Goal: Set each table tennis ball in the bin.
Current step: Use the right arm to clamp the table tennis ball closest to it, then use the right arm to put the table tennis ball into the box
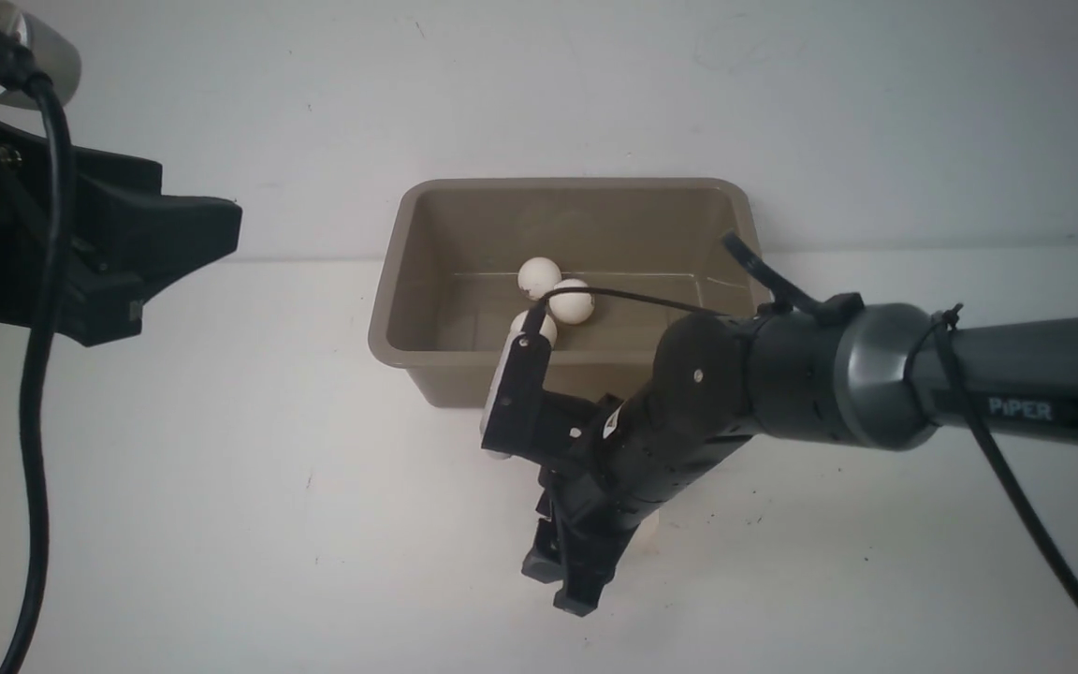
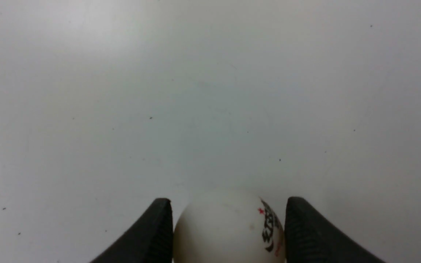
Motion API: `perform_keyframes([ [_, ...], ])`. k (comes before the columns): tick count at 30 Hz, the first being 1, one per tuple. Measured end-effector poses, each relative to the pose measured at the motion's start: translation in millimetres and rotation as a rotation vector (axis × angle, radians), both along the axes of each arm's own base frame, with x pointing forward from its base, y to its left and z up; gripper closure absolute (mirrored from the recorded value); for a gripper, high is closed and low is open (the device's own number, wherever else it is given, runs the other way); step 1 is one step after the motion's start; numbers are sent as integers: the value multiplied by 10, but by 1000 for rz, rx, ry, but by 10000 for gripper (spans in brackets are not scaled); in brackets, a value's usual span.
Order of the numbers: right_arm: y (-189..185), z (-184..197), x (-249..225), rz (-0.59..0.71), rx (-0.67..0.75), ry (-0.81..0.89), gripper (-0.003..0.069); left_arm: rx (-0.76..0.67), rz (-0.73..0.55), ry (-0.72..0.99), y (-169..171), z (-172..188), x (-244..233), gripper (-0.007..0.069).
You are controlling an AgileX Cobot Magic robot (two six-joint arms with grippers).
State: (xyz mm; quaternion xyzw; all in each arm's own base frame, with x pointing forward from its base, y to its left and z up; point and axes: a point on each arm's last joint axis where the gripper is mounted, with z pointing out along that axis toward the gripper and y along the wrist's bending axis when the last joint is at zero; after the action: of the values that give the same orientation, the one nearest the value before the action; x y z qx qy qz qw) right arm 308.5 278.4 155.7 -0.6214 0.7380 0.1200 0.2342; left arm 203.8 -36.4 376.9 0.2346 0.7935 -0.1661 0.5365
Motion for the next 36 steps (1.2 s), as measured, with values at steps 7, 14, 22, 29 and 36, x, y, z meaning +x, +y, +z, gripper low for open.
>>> perform_keyframes([
  [7,141,1145,285,-44,234,-238,302,3,0,0,1,-2,0,230],
  [14,-81,1507,745,-203,339,-339,302,6,0,0,2,-3,0,259],
  [22,-351,1148,1191,-285,256,-302,302,8,1,1,3,-5,0,272],
  [29,-546,676,1398,-355,188,-176,269,31,-13,10,1,-18,-17,272],
  [36,-597,673,1423,-390,186,-164,88,98,0,-38,17,45,-208,272],
])
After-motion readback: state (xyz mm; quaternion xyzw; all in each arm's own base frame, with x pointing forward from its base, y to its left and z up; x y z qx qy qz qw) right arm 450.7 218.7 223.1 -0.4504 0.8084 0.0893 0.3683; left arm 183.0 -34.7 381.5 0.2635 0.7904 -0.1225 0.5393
